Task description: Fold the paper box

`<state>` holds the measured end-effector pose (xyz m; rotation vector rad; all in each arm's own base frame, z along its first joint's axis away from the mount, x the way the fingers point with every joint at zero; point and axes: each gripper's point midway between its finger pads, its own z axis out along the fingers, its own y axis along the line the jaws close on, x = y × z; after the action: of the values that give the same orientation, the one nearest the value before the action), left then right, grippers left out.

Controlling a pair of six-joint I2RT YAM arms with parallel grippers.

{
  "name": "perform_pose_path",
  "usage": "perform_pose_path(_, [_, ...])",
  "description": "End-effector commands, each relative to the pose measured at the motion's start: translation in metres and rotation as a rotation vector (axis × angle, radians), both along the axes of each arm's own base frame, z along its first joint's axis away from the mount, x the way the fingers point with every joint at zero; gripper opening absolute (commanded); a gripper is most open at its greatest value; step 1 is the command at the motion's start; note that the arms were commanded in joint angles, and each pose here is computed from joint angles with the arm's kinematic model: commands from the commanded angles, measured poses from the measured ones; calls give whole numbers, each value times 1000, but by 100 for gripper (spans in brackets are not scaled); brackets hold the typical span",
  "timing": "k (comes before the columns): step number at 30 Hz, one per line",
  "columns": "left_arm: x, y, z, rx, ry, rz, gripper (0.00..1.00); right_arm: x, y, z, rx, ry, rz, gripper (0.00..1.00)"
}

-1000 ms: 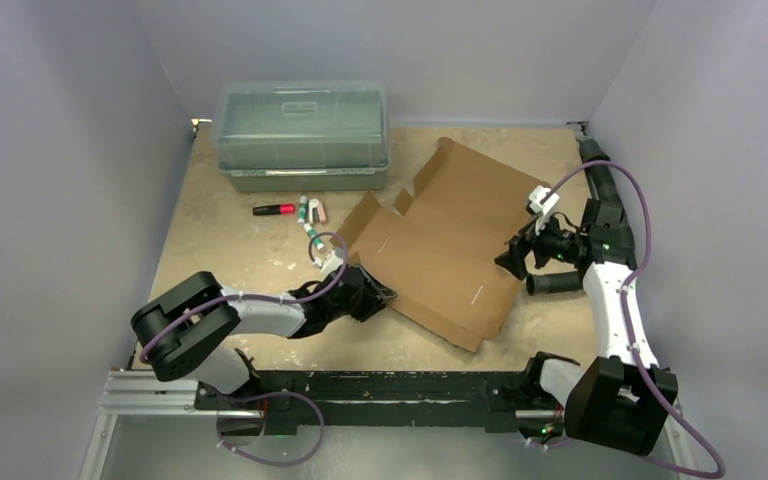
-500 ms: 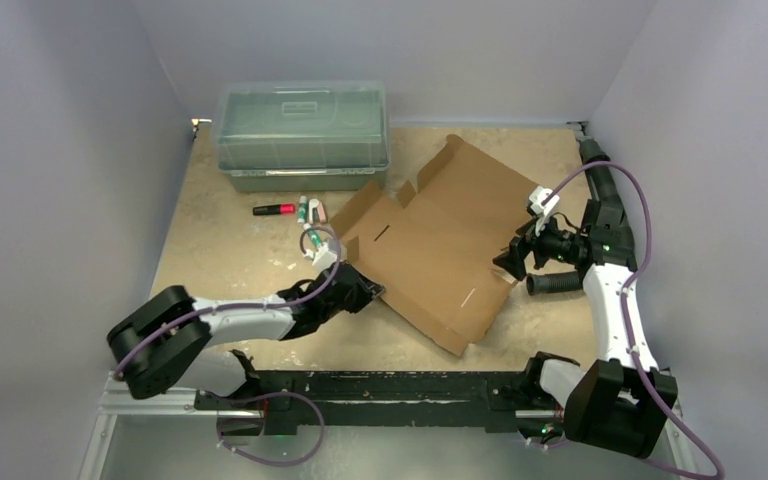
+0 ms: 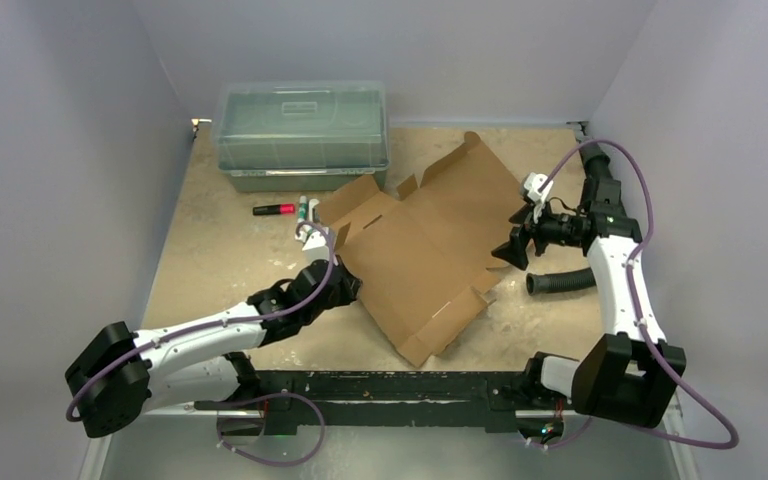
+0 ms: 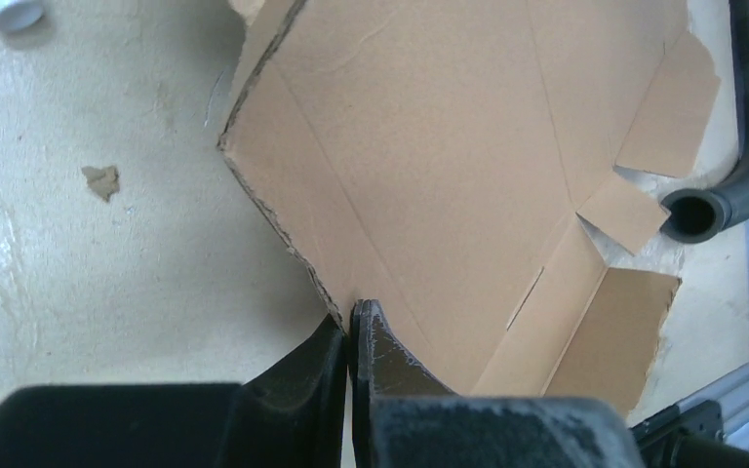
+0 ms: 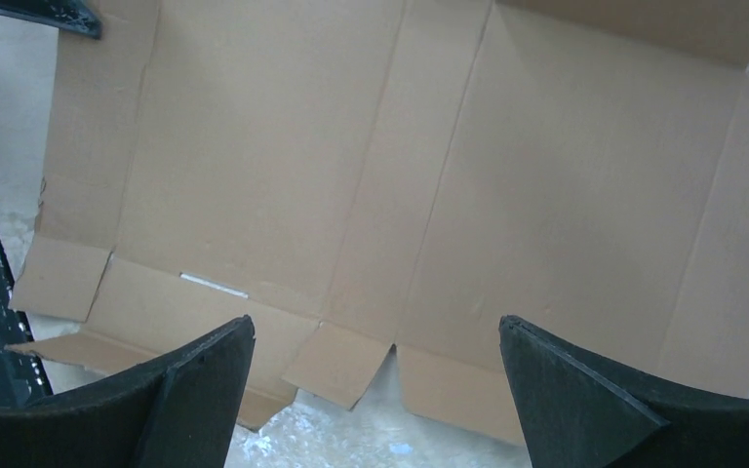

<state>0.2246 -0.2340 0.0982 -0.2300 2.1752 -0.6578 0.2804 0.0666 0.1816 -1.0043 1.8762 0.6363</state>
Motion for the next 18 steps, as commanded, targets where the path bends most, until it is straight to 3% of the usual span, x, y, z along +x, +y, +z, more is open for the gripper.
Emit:
perform_pose_path(1, [4, -4, 18, 122, -70, -109, 0, 2, 16, 29, -22, -70, 105, 99])
perform_pose_path(15, [-20, -41, 47, -33, -35, -251, 0, 22, 47, 73, -91, -150, 256, 99])
perform_pose_path(18, [-17, -38, 52, -17, -57, -242, 0, 26, 51, 75, -83, -159, 265, 99])
